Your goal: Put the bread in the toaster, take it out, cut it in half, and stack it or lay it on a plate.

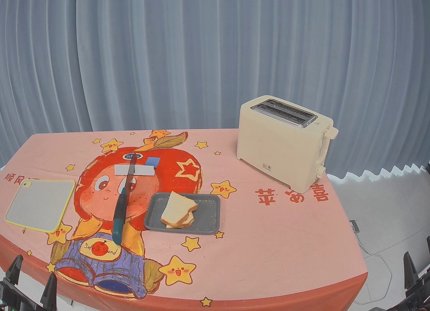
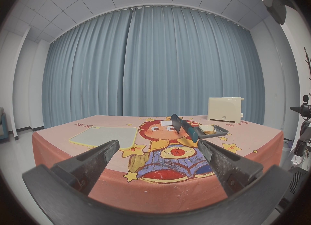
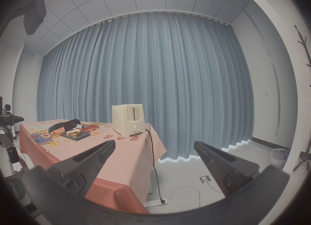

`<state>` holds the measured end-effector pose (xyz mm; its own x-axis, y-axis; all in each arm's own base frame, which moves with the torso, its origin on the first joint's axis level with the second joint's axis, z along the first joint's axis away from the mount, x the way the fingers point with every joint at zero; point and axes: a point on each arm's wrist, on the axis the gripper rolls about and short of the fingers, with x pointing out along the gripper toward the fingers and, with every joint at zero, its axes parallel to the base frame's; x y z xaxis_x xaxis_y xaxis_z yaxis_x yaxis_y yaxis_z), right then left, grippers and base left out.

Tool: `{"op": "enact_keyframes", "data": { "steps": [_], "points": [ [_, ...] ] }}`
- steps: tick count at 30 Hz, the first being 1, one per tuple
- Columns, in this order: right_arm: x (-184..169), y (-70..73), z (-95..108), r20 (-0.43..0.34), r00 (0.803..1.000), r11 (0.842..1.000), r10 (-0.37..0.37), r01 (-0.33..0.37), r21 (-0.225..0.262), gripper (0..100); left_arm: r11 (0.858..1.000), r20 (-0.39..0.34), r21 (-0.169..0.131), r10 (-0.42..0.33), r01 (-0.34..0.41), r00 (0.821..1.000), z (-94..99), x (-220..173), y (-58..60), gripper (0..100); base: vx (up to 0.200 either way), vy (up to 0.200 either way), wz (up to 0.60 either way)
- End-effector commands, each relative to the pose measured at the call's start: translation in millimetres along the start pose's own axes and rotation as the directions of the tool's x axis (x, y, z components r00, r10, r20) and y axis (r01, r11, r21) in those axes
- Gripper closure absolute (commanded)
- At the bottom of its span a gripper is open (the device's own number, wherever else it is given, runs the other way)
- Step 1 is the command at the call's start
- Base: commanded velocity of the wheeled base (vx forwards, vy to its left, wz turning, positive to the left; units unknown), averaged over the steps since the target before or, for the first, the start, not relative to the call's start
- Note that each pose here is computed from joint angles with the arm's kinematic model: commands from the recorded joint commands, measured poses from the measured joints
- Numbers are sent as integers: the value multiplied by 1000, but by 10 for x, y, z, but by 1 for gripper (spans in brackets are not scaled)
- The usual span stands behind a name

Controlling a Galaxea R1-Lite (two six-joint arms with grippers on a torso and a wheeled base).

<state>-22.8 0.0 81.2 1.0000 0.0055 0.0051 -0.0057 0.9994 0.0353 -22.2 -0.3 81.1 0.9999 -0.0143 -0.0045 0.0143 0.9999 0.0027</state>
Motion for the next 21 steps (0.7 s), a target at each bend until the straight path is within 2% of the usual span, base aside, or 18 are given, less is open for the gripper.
{"op": "enact_keyframes", "data": {
  "steps": [1, 8, 21],
  "points": [
    [0, -2, -52, -1, 1000, 1000, 1, -1, -2, 0, 1000, -15, -3, 2, -2, 1000, -48, 12, 0, 0, 0, 0, 0],
    [0, -2, -52, -1, 1000, 1000, 1, -1, 0, 0, 1000, -16, -12, 11, -11, 1000, -48, 12, 3, 0, 0, 0, 0],
    [0, -2, -52, -1, 1000, 1000, 1, -1, 0, 0, 1000, -16, -13, 16, -16, 1000, -48, 12, 4, 0, 0, 200, 0]
  ]
}}
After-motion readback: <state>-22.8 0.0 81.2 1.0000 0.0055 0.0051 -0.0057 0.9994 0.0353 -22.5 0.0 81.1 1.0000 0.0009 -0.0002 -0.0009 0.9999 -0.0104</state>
